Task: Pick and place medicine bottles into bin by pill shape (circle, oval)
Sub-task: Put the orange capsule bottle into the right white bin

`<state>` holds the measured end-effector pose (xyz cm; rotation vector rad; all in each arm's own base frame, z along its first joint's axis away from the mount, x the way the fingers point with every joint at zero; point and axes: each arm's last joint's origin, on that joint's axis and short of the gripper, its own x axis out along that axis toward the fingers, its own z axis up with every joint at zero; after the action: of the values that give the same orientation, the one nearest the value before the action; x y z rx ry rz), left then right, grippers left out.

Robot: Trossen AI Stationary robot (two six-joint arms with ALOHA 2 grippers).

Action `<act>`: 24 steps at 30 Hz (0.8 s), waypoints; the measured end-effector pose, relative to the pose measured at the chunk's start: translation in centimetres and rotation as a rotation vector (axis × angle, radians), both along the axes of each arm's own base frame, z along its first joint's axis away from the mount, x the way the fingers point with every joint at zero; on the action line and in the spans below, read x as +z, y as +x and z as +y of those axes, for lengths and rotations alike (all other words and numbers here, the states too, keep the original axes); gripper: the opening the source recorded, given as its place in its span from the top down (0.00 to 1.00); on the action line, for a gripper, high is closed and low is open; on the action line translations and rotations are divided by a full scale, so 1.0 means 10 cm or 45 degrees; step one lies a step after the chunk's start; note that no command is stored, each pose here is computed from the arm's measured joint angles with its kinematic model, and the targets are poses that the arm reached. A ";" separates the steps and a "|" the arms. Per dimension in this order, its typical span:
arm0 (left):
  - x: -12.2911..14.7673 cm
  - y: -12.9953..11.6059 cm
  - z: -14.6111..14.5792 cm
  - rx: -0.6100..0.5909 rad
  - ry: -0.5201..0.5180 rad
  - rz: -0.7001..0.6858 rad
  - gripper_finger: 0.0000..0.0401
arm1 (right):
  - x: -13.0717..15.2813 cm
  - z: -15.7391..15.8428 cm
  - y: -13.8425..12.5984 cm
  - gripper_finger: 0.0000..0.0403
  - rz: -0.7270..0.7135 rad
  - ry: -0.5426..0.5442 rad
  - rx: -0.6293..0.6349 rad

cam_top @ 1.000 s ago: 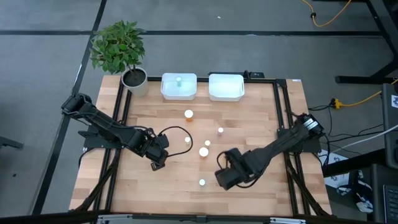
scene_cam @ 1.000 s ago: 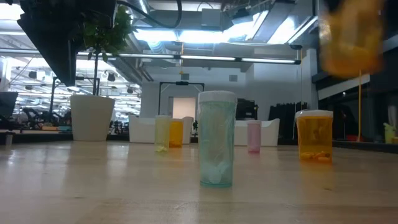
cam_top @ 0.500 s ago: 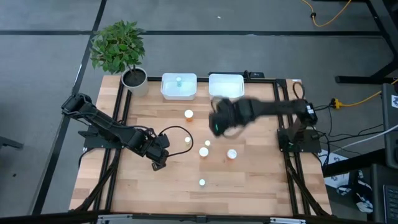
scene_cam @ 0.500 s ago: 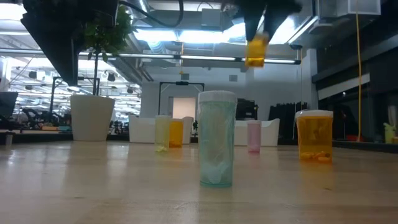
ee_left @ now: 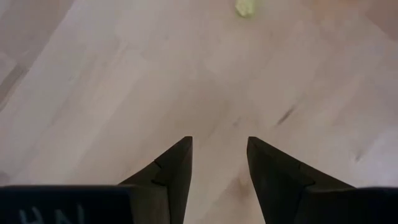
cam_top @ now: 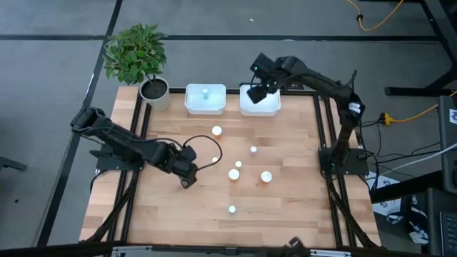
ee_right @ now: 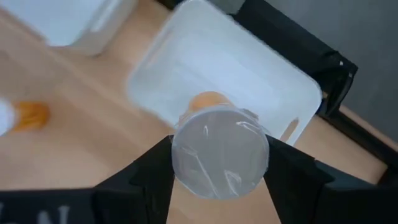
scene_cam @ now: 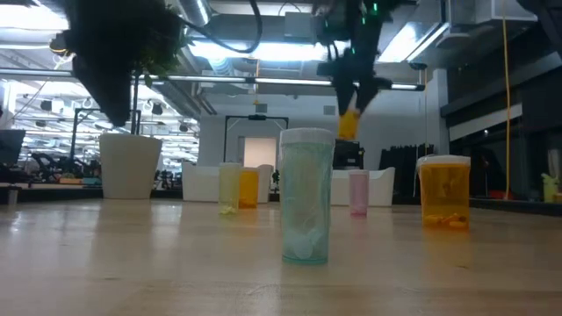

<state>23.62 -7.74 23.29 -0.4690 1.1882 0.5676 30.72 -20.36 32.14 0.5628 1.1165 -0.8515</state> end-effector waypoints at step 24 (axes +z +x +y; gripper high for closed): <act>0.00 0.10 0.41 0.219 -0.001 -0.002 0.63 | -1.03 -0.51 -0.42 0.47 0.018 0.081 0.095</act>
<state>24.61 -3.61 23.30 -0.5762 1.1529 0.7141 26.56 -25.49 21.81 0.5649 1.1737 -0.7588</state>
